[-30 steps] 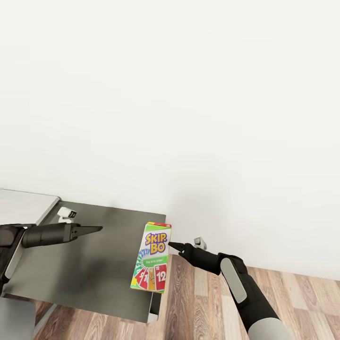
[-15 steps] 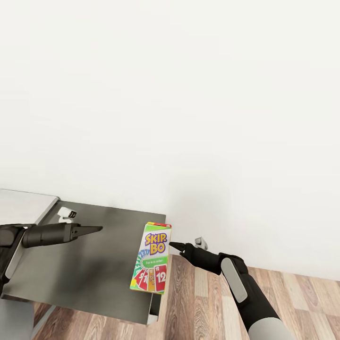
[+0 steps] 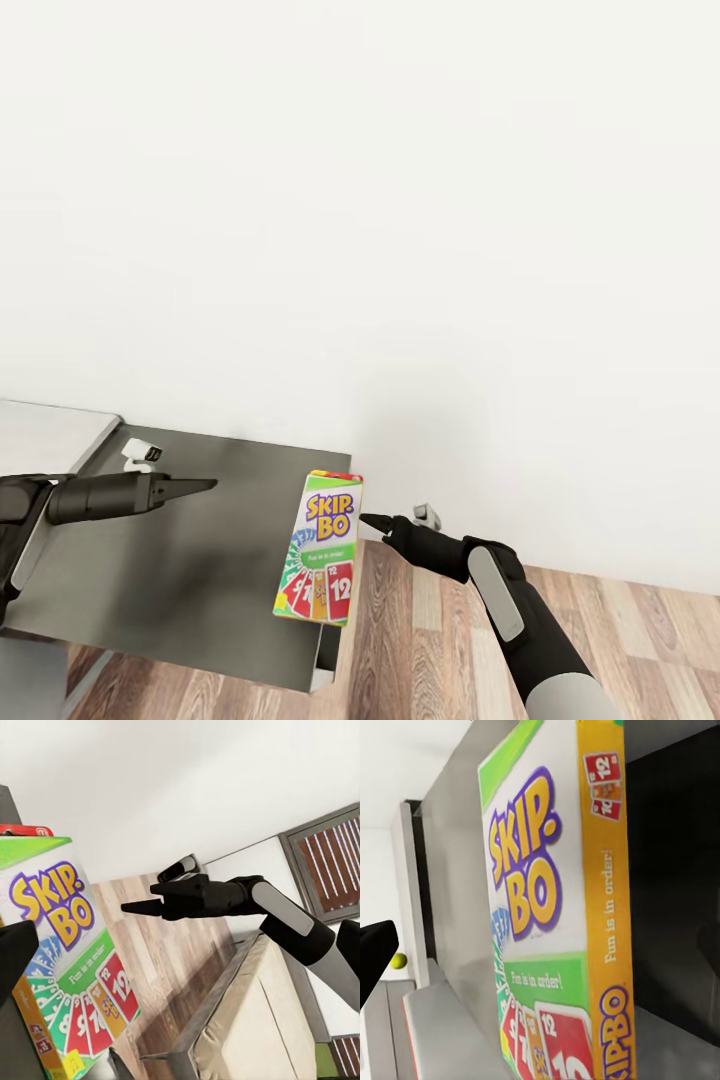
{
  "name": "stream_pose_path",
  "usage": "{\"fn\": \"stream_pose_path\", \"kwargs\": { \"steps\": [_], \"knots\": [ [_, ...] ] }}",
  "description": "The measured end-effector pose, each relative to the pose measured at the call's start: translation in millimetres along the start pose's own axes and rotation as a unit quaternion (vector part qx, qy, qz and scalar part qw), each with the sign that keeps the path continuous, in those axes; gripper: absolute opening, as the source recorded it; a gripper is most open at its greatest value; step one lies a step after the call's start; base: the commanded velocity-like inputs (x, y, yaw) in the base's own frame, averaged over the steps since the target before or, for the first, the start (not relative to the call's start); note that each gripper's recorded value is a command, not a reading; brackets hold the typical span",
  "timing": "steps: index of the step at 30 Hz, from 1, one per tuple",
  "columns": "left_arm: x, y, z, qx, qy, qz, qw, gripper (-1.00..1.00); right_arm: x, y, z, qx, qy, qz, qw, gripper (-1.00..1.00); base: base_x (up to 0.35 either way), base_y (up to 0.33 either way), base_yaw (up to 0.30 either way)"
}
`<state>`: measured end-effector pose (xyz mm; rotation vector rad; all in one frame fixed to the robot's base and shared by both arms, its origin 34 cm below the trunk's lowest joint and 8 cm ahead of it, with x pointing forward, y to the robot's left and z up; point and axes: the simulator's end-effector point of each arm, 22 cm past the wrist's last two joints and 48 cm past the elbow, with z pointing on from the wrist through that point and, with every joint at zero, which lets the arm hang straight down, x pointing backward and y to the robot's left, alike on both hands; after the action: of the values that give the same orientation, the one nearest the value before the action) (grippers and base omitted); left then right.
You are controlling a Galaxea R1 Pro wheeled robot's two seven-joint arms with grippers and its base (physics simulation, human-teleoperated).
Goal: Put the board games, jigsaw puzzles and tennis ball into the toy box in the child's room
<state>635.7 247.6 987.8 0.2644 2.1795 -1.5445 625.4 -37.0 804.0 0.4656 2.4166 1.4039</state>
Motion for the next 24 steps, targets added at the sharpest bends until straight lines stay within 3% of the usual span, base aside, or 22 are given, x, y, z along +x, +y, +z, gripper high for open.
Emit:
{"fn": "stream_pose_path", "kwargs": {
  "steps": [24],
  "knots": [
    [-0.4, 1.1, 5.9, 0.002, 0.004, 0.018, 0.9998, 1.00, 9.1, -20.4, 10.9, 0.005, 0.013, 0.019, 0.9997, 1.00, 0.000, 0.000, 0.000]
  ]
}}
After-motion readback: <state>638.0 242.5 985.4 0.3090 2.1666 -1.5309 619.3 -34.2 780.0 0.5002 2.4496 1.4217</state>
